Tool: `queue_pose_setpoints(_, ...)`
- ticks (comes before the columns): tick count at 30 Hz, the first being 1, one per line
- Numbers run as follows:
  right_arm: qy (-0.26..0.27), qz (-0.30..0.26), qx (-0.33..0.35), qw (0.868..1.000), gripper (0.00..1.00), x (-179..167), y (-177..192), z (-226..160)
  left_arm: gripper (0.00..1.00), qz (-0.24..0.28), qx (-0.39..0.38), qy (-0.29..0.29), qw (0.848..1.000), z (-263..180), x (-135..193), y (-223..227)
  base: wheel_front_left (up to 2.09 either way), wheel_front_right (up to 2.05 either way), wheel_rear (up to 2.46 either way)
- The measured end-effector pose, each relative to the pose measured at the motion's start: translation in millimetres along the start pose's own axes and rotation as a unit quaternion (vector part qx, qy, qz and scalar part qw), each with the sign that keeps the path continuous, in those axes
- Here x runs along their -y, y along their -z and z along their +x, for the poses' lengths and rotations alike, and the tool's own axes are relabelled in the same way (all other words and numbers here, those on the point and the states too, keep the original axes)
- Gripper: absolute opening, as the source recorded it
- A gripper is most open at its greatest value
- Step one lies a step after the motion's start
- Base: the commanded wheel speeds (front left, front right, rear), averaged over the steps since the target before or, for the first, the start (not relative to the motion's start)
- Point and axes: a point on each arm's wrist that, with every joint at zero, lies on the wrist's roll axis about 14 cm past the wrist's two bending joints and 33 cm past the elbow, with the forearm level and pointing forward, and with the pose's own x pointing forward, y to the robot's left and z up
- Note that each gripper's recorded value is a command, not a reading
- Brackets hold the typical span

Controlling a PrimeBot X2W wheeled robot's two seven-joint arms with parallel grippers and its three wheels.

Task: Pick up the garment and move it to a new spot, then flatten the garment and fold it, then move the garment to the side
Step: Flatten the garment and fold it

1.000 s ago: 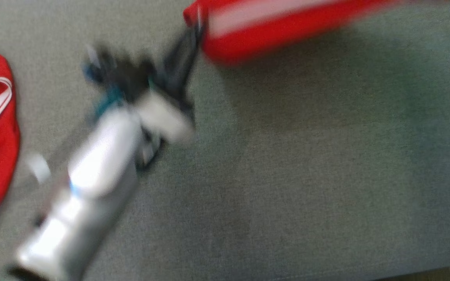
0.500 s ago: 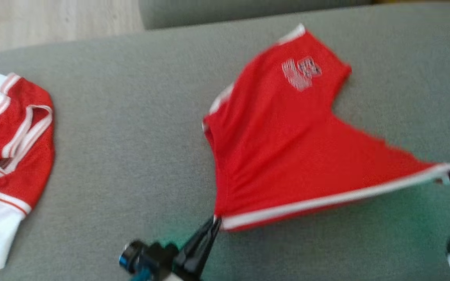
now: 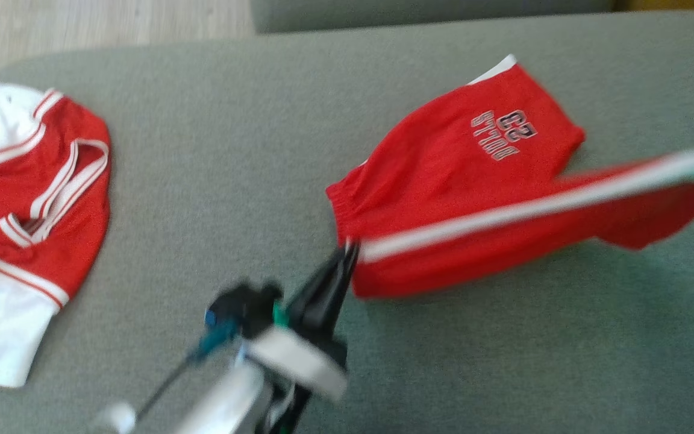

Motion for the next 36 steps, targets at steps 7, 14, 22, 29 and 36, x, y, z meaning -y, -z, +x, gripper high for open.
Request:
queue_pose_setpoints(7,-0.039,-0.056,-0.053,0.996,0.0,-21.1,0.9,96.4,0.0,0.014,-0.005,-0.045,0.999,44.1,-49.5,-18.4,0.0,0.0,0.0)
queue_pose_setpoints(14,-0.075,-0.095,-0.114,0.986,0.01,-45.8,32.4,165.9,0.0,0.005,-0.036,-0.074,0.997,59.5,-86.1,-2.4,0.0,0.0,0.0)
queue_pose_setpoints(22,-0.102,-0.116,-0.133,0.979,1.0,-64.3,56.9,201.5,0.0,0.018,-0.033,-0.11,0.993,58.9,-116.7,3.9,0.0,0.0,0.0)
queue_pose_setpoints(29,-0.114,-0.08,-0.114,0.984,1.0,-72.4,51.1,200.2,1.0,0.023,-0.02,-0.116,0.993,59.5,-113.6,5.4,0.0,0.0,0.0)
queue_pose_setpoints(36,-0.113,-0.051,-0.09,0.988,1.0,-70.4,27.7,180.1,1.0,0.073,0.03,-0.156,0.985,47.2,-104.3,-21.9,0.0,0.0,0.0)
